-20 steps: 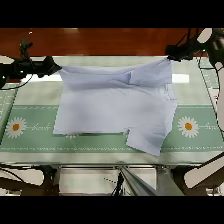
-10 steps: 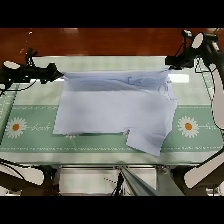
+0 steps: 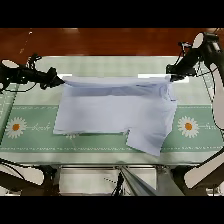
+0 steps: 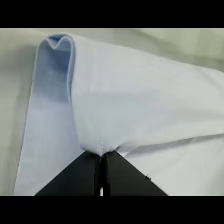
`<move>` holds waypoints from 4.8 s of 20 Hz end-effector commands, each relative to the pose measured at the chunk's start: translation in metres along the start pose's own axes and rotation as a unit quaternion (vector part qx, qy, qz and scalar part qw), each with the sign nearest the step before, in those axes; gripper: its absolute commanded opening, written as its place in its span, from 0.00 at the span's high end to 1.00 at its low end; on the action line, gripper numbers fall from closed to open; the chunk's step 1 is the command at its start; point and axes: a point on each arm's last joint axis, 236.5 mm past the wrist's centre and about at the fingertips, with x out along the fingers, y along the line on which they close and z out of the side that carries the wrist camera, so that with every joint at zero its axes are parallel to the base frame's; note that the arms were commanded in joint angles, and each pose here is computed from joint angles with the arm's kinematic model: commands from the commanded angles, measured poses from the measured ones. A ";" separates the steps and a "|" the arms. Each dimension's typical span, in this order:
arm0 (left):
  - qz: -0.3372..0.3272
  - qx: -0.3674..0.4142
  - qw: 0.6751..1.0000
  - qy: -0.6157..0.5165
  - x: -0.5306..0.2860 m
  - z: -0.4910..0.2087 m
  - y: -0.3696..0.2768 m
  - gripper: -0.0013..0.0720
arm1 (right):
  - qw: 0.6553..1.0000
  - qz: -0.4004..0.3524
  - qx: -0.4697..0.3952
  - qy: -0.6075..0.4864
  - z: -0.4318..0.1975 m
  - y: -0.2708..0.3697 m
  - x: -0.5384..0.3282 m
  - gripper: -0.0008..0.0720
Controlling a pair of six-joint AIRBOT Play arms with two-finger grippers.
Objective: Fold the shirts.
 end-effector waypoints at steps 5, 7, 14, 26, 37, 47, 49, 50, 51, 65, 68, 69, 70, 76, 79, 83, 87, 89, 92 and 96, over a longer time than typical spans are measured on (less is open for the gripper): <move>0.022 -0.021 0.999 0.028 -0.001 -0.013 0.011 0.95 | 0.997 0.024 0.016 0.072 -0.030 0.012 0.007 0.95; 0.021 -0.020 0.999 0.033 -0.002 -0.015 0.011 0.77 | 0.998 0.018 0.016 0.061 -0.025 0.009 0.009 0.76; 0.029 -0.030 0.996 0.073 -0.075 -0.036 0.042 0.35 | 0.985 -0.121 -0.029 0.123 -0.062 -0.084 -0.035 0.40; 0.006 -0.072 0.981 0.177 -0.069 -0.212 0.097 0.16 | 0.991 0.132 0.024 0.011 -0.148 -0.035 0.000 0.25; 0.013 -0.070 0.980 0.187 -0.055 -0.216 0.105 0.16 | 0.991 0.132 0.022 0.009 -0.185 -0.029 0.009 0.25; -0.005 -0.051 0.971 0.233 0.011 -0.238 0.076 0.95 | 0.992 0.108 0.035 -0.063 -0.181 -0.041 -0.033 0.25; -0.011 -0.051 0.970 0.236 0.008 -0.239 0.074 0.95 | 0.990 0.108 0.079 -0.049 -0.192 -0.063 -0.028 0.25; -0.015 -0.053 0.970 0.237 0.006 -0.239 0.074 0.95 | 0.987 0.113 0.107 -0.033 -0.204 -0.074 -0.021 0.25; -0.018 -0.052 0.970 0.235 0.005 -0.238 0.075 0.95 | 0.983 0.125 0.133 -0.009 -0.220 -0.078 -0.012 0.25; -0.029 -0.059 0.970 0.235 -0.001 -0.238 0.076 0.95 | 0.945 0.256 0.200 0.034 -0.276 0.012 0.079 0.26; -0.028 -0.058 0.970 0.233 -0.001 -0.237 0.076 0.95 | 0.953 0.220 0.207 -0.012 -0.254 0.016 0.091 0.54; -0.029 -0.053 0.971 0.231 -0.001 -0.235 0.076 0.95 | 0.951 0.221 0.217 -0.024 -0.245 0.018 0.089 0.71; -0.032 -0.045 0.973 0.225 -0.003 -0.230 0.073 0.95 | 0.951 0.225 0.212 -0.029 -0.240 0.019 0.084 0.89; -0.068 0.051 0.993 0.081 -0.050 -0.131 0.008 0.95 | 0.952 0.247 0.080 -0.163 -0.157 0.027 -0.035 0.95; -0.088 0.093 0.992 -0.006 -0.078 -0.079 -0.032 0.95 | 0.929 0.245 0.083 -0.264 -0.097 0.019 -0.087 0.95; -0.075 0.125 0.988 -0.052 -0.063 -0.047 -0.056 0.95 | 0.910 0.257 0.112 -0.307 -0.036 0.009 -0.093 0.95; -0.044 0.115 0.987 -0.101 -0.040 -0.013 -0.044 0.95 | 0.894 0.296 0.143 -0.306 0.021 0.011 -0.078 0.95; -0.037 0.092 0.990 -0.100 -0.026 -0.006 -0.030 0.95 | 0.899 0.298 0.141 -0.290 0.038 0.018 -0.056 0.95; -0.035 0.068 0.994 -0.081 -0.005 -0.001 -0.013 0.95 | 0.906 0.291 0.142 -0.273 0.052 0.032 -0.019 0.95; -0.037 0.061 0.994 -0.080 0.009 0.014 -0.005 0.95 | 0.917 0.269 0.141 -0.258 0.052 0.028 0.013 0.95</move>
